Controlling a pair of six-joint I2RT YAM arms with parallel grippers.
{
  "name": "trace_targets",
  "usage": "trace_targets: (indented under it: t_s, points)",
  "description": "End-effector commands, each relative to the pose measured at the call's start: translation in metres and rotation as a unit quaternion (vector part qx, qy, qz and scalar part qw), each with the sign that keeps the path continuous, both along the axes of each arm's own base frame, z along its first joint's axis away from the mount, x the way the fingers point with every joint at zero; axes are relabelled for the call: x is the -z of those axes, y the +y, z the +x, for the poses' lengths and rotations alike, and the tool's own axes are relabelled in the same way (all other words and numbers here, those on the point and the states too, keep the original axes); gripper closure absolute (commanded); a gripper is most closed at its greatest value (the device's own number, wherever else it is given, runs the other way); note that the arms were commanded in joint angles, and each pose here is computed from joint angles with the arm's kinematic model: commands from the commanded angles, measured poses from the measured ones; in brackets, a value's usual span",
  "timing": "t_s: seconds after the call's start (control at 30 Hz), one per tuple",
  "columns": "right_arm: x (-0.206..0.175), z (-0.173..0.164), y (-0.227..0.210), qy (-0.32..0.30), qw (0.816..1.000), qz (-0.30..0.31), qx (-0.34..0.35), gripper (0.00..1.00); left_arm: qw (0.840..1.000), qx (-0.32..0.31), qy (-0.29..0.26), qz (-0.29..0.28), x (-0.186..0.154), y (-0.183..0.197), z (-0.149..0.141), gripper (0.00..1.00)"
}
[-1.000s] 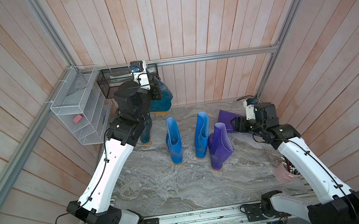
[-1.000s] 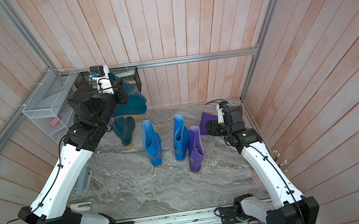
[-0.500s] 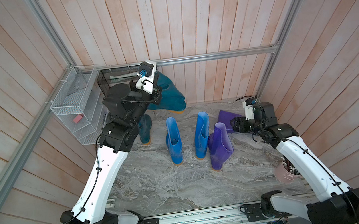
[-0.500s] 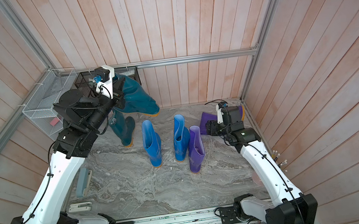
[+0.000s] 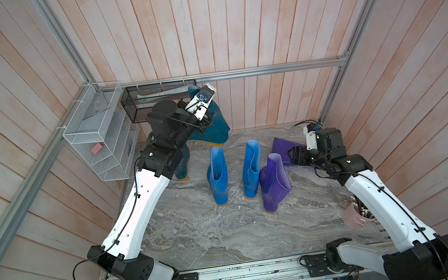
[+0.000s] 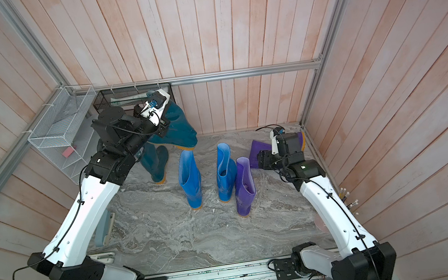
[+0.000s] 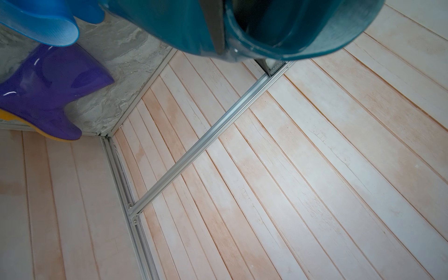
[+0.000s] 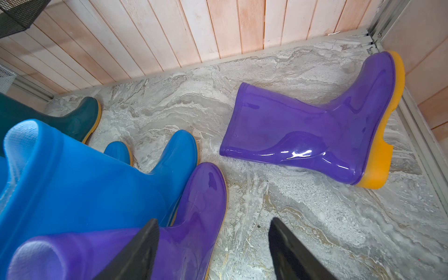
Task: Match and arrange rain boots in pairs
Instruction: Pair a pair of rain boots at the center of the board.
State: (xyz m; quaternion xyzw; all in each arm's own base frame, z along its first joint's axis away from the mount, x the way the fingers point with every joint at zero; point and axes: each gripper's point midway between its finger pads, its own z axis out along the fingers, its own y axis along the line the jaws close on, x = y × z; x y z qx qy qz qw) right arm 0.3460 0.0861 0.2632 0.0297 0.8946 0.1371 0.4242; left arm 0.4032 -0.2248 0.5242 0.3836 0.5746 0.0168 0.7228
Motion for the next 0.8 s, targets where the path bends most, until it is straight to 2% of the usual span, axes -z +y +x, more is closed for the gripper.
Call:
trace_targets:
  t_s: [0.0, 0.43, 0.77]
  points:
    - [0.012, -0.005, -0.003, 0.020, 1.000, -0.011, 0.007, 0.27, 0.994, 0.004, -0.107, -0.012, -0.055, 0.005, -0.009, 1.00]
    - [0.014, 0.002, -0.003, 0.023, 1.000, -0.017, 0.007, 0.27, 0.994, -0.020, -0.111, 0.007, -0.025, -0.002, 0.044, 1.00]
    - [0.016, 0.004, -0.003, 0.025, 0.999, -0.021, 0.005, 0.27, 0.985, -0.007, -0.164, -0.053, -0.069, 0.006, 0.020, 1.00]
